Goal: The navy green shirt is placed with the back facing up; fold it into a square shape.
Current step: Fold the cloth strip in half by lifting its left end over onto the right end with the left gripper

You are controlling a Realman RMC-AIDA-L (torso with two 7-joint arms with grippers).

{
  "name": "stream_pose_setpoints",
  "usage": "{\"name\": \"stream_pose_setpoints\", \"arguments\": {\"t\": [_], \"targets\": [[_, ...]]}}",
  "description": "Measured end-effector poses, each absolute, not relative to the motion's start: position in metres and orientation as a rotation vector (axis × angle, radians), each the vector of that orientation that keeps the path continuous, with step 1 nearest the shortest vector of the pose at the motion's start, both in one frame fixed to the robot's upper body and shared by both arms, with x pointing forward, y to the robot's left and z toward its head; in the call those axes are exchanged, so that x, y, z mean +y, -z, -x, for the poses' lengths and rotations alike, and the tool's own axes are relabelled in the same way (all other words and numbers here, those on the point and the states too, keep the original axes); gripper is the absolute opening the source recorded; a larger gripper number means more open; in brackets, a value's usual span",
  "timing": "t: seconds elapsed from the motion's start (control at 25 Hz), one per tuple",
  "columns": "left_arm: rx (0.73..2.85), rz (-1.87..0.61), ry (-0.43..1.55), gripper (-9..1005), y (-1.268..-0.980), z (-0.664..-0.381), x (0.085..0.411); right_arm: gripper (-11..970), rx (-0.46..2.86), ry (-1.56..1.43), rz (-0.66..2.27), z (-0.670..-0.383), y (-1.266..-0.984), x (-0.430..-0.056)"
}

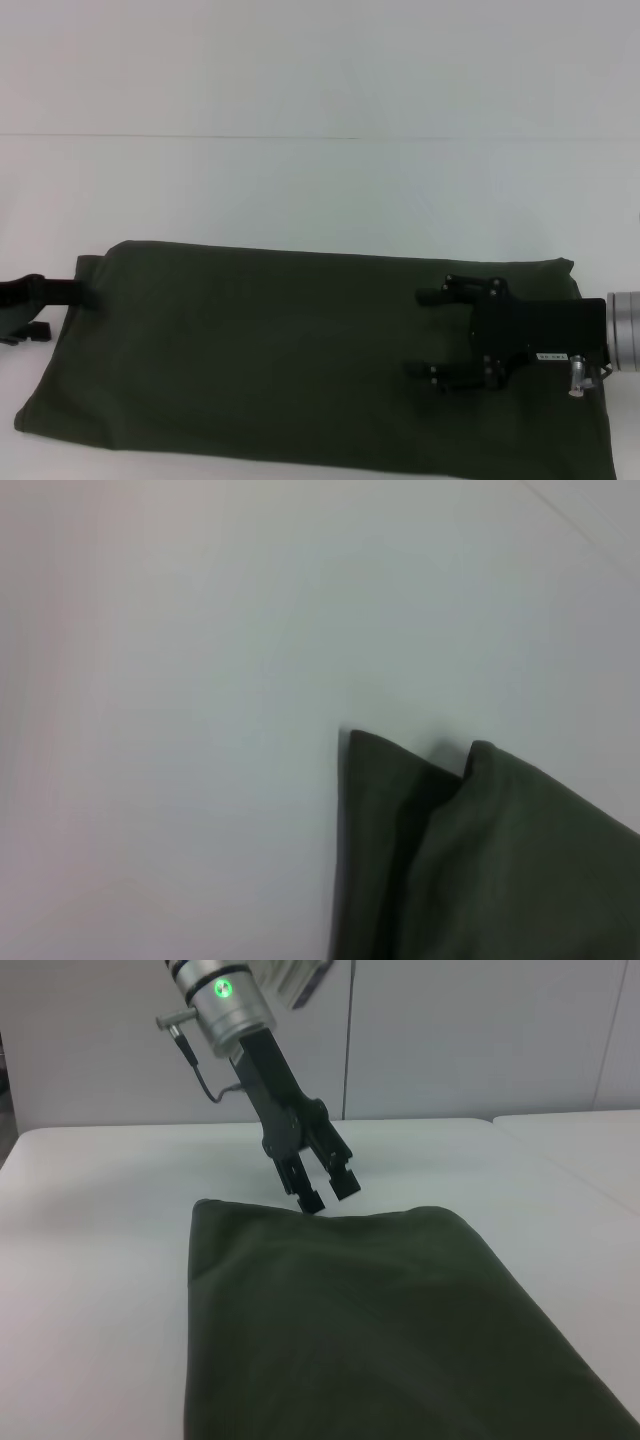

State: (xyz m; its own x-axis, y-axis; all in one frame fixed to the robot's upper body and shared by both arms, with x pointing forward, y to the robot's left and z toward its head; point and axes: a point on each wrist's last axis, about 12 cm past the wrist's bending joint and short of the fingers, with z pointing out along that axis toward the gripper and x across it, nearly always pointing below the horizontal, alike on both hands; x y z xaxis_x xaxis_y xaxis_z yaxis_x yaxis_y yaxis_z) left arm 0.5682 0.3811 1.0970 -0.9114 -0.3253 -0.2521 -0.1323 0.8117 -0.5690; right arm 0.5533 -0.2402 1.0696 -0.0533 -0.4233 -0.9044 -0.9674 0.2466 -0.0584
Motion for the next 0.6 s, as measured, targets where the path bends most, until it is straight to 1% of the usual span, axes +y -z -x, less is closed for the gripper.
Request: {"name": "stream_pose_setpoints", "arguments": {"t": [0.2, 0.6], "targets": [[2.66, 0.337, 0.782, 946, -1.1039, -0.5678, 0.3871, 915, 1.628, -0.768, 1.319, -0.5532, -1.0695, -0.2403], [2.674, 0.322, 0.777, 946, -1.0996, -0.5667, 0.3843, 916, 1.626, -0.768, 1.326, -0.5533, -1.0695, -0.2397]]}}
